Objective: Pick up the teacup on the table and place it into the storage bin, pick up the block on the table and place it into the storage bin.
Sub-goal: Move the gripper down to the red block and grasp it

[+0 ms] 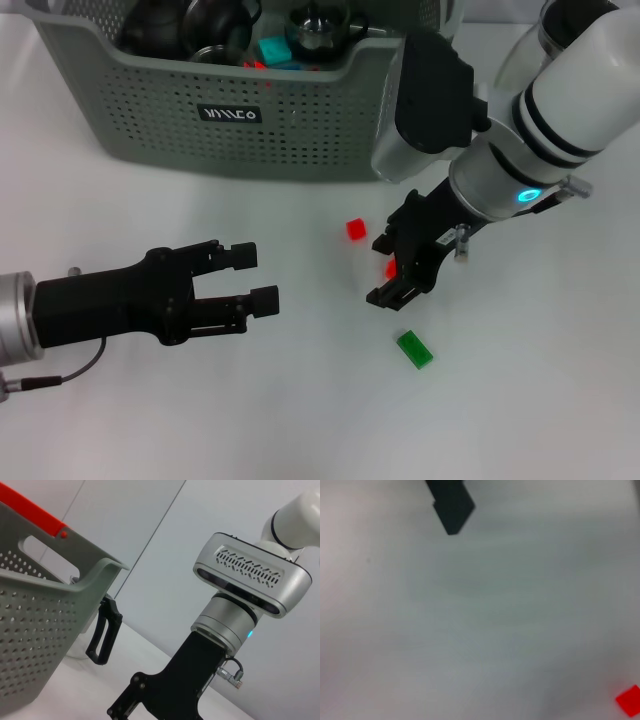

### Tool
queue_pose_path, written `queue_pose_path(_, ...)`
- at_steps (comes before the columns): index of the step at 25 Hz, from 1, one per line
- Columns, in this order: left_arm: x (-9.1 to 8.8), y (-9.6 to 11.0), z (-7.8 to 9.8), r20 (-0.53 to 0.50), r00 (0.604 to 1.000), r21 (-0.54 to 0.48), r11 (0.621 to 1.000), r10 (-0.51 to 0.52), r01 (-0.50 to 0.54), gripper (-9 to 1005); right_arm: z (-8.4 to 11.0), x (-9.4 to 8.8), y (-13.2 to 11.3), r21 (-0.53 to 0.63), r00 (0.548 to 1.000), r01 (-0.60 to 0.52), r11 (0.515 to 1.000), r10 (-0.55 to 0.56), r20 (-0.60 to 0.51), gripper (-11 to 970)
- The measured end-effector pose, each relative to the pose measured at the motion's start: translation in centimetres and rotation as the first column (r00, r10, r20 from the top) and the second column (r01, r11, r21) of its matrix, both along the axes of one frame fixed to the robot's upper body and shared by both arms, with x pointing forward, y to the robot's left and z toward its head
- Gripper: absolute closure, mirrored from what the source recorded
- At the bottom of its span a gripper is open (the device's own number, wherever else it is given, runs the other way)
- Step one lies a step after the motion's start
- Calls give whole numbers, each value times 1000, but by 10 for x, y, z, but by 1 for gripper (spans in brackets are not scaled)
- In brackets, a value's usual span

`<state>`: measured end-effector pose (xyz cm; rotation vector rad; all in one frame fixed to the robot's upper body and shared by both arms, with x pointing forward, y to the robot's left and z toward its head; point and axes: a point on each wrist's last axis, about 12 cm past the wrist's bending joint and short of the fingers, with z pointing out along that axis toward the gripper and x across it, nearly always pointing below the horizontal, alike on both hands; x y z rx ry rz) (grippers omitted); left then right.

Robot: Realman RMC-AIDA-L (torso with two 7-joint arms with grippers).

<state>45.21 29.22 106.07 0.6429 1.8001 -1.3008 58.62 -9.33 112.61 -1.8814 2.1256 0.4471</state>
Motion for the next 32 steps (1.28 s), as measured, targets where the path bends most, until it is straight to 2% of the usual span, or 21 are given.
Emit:
queue_pose_path(10, -1, 0, -1, -4, 1000, -3, 1000, -1, 1, 159, -10, 2, -2, -9, 1000, 9, 1000, -9, -1, 248)
queue_pose_path(25, -1, 0, -1, -4, 1000, -2, 1000, -1, 1, 159, -12, -2, -10, -40, 999, 9, 999, -11, -48, 245)
queue_pose_path(32, 1, -1, 0, -1, 1000, -2, 1000, -5, 5, 160, -8, 2, -6, -8, 1000, 17, 1000, -17, -13, 246)
